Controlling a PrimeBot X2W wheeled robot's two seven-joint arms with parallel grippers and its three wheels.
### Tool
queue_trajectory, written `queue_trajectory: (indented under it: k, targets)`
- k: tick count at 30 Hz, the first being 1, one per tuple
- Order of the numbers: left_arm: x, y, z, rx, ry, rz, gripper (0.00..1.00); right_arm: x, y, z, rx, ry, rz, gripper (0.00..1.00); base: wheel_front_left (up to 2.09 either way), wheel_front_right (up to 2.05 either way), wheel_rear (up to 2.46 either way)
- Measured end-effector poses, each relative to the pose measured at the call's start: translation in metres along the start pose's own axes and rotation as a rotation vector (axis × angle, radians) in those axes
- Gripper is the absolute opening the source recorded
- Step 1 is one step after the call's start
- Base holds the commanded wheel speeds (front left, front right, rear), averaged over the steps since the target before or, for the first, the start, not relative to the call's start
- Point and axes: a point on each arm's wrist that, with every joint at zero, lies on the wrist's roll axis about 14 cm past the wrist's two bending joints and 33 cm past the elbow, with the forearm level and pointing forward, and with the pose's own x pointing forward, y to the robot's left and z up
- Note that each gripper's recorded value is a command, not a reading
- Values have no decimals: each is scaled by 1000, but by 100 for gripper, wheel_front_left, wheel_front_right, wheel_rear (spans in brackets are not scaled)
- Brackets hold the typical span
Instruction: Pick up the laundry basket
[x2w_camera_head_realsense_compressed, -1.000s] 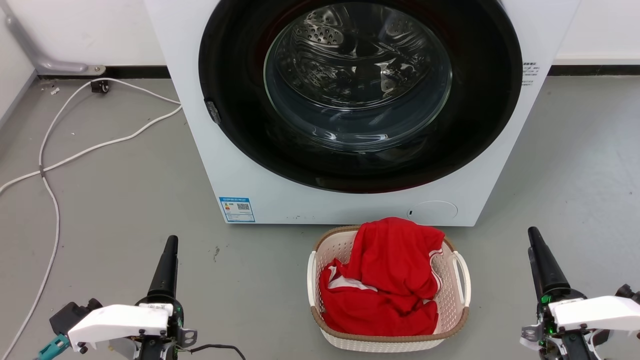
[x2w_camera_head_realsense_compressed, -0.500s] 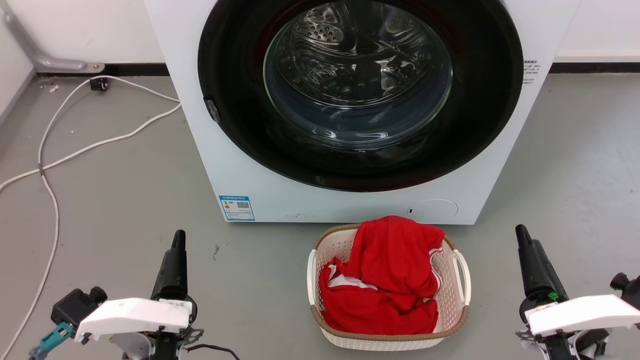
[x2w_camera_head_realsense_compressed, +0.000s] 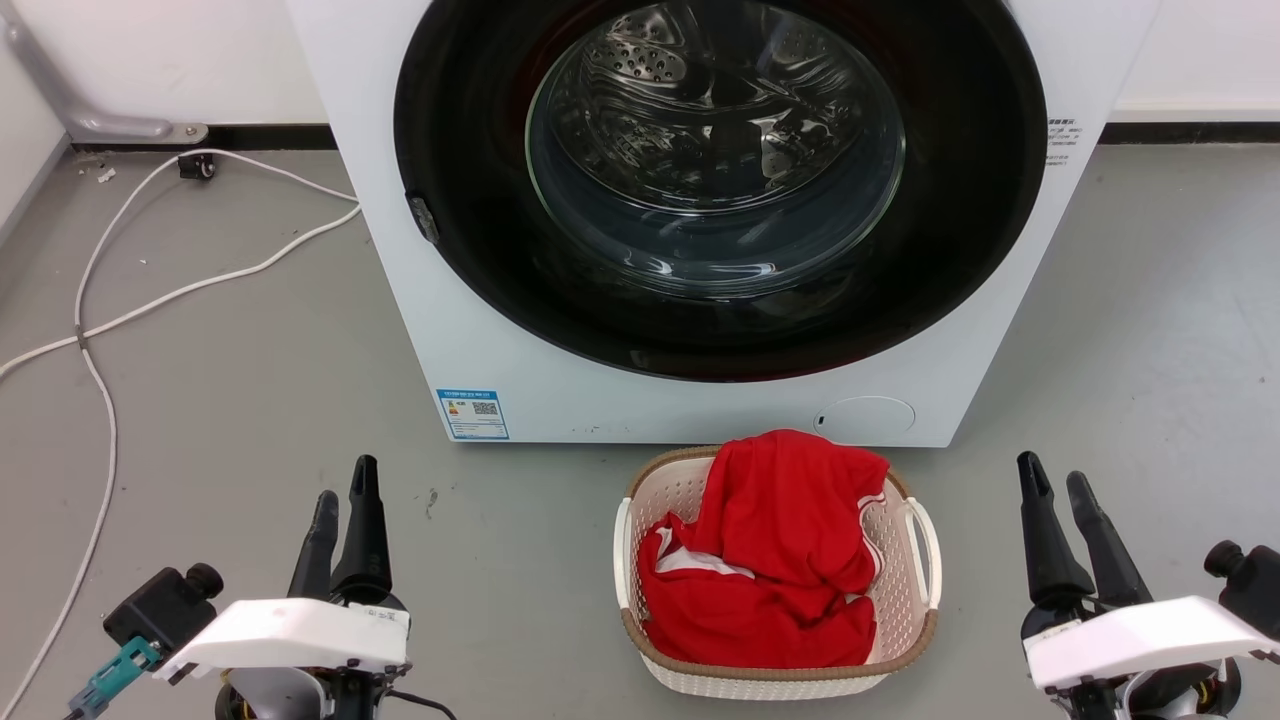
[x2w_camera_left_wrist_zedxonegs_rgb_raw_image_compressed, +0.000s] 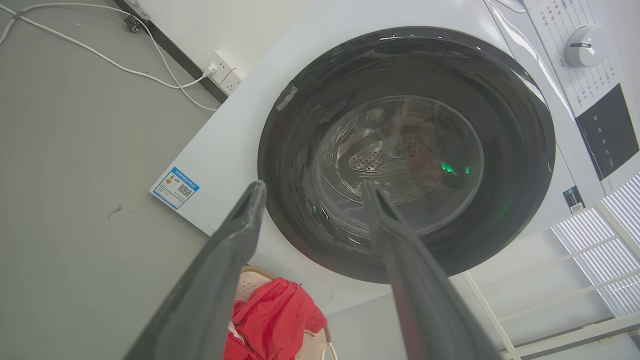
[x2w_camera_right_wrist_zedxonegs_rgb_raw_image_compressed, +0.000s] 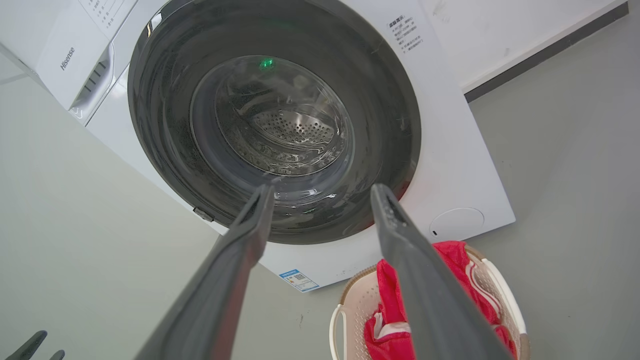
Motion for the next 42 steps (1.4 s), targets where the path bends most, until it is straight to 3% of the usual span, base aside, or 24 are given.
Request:
queue_trajectory:
  k: [42]
  targets:
    - [-11,-21,8,461,-112,-62,100,-11,25,2,-476,-57,109,100,0,0,0]
